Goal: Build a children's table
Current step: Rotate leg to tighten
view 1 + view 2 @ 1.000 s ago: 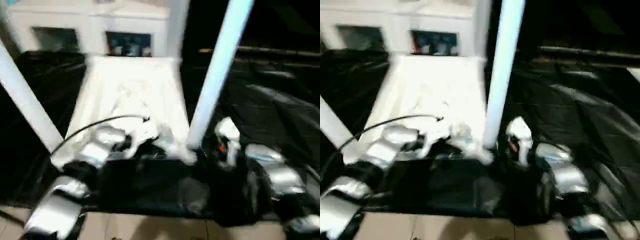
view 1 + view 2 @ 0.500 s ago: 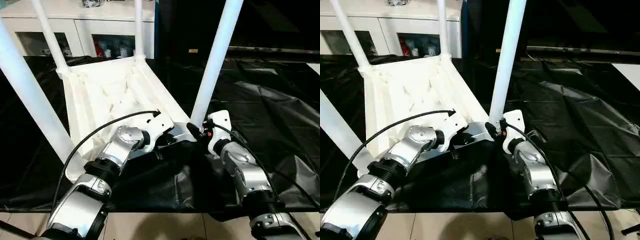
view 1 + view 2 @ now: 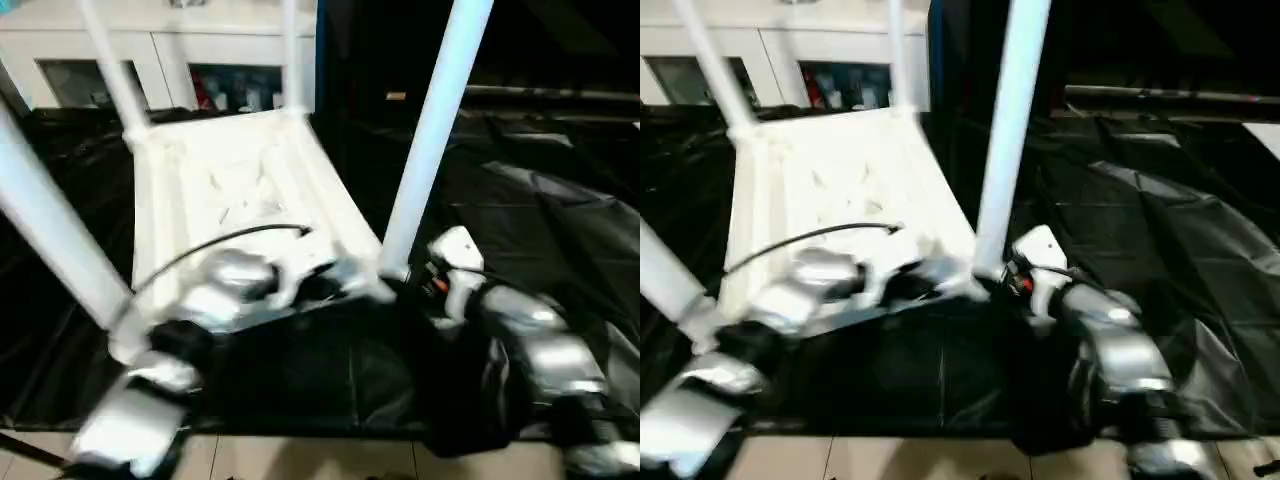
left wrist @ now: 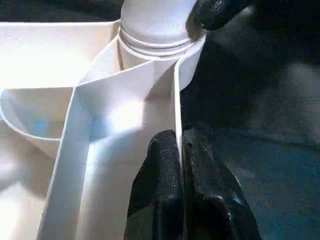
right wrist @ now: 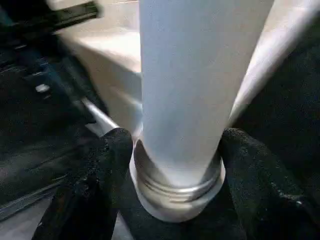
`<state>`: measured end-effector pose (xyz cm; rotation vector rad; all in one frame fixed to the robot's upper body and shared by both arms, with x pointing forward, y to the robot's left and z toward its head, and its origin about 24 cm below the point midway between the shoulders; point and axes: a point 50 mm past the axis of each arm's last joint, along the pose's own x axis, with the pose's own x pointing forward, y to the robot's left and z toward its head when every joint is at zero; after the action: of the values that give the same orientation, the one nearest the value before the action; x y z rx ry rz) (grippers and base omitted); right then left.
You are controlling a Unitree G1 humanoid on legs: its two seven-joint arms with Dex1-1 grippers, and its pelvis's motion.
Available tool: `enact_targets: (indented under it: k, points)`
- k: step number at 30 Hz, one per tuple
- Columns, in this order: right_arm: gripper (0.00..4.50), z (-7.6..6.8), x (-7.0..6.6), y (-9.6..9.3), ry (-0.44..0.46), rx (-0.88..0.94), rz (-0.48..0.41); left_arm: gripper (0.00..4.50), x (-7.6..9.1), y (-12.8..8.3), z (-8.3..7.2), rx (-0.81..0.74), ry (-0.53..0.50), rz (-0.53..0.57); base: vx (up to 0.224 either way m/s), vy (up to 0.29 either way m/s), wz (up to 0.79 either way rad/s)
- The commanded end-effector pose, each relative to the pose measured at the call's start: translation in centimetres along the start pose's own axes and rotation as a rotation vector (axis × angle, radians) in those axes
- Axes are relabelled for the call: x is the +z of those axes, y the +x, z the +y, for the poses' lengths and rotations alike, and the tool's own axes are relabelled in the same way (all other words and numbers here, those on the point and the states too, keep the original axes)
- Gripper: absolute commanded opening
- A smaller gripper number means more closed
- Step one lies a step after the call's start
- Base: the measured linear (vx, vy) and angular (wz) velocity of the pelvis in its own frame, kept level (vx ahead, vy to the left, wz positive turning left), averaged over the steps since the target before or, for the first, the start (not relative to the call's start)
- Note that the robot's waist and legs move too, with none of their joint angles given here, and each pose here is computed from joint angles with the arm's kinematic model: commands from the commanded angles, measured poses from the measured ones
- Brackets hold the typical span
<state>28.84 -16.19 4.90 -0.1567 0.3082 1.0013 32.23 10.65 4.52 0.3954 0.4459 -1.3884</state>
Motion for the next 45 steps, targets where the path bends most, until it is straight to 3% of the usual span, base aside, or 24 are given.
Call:
enact_targets:
  k: [1, 10, 15, 19, 25, 26, 28, 32, 39, 40, 43, 44, 45]
  points:
    - [2.95, 2.2, -0.2, 1.2, 0.004, 0.197, 0.021, 0.0, -0.3, 1.1, -1.3, -0.123, 0.018, 0.017, 0.0, 0.0, 0.0]
    - [2.95, 2.2, 0.1, 0.3, -0.027, 0.285, 0.072, 0.0, -0.9, -1.2, -1.6, -0.246, 0.041, 0.054, 0.0, 0.0, 0.0]
    - [2.5, 2.3, 0.2, 0.4, -0.004, 0.314, 0.058, 0.0, -0.8, -1.4, -1.4, -0.23, 0.046, 0.051, 0.0, 0.0, 0.0]
    - [2.43, 2.4, 0.2, 0.5, 0.009, 0.319, 0.052, 0.0, -0.7, -1.4, -1.4, -0.229, 0.045, 0.048, 0.0, 0.0, 0.0]
    - [2.41, 1.3, -0.8, 1.4, 0.041, 0.132, 0.038, 0.0, -0.4, -0.6, -0.2, -0.049, 0.025, 0.027, -0.01, 0.0, 0.0]
    - [2.38, 0.6, -1.5, 1.8, 0.084, -0.006, 0.043, 0.0, -0.1, -0.1, 0.4, 0.043, 0.007, 0.01, -0.057, -0.002, -0.02]
    - [2.35, 0.3, -2.1, 2.2, 0.121, -0.098, 0.048, 0.0, 0.1, 0.4, 0.9, 0.116, -0.014, 0.001, -0.062, -0.005, -0.01]
    - [2.03, 1.0, -2.5, 3.9, 0.228, -0.244, 0.002, 0.0, 1.0, 2.1, 1.6, 0.287, -0.067, -0.031, -0.014, -0.001, 0.0]
    - [2.0, 2.8, -1.8, 6.6, 0.24, -0.304, -0.024, 0.0, 2.2, 4.6, 1.2, 0.351, -0.07, -0.053, 0.0, 0.0, 0.0]
    - [2.68, 2.8, -1.6, 6.7, 0.24, -0.306, -0.038, 0.0, 2.3, 4.8, 1.1, 0.346, -0.064, -0.054, 0.0, 0.0, 0.0]
    - [2.73, 2.6, -1.4, 6.6, 0.24, -0.311, -0.046, 0.0, 2.4, 5.0, 0.9, 0.319, -0.056, -0.055, 0.0, 0.0, 0.0]
    - [3.04, 2.5, -1.3, 6.5, 0.233, -0.307, -0.048, 0.0, 2.3, 4.9, 0.9, 0.313, -0.05, -0.052, 0.0, 0.0, 0.0]
    - [3.04, 2.4, -1.3, 6.4, 0.227, -0.309, -0.048, 0.0, 2.2, 4.9, 0.9, 0.31, -0.048, -0.05, 0.0, 0.0, 0.0]
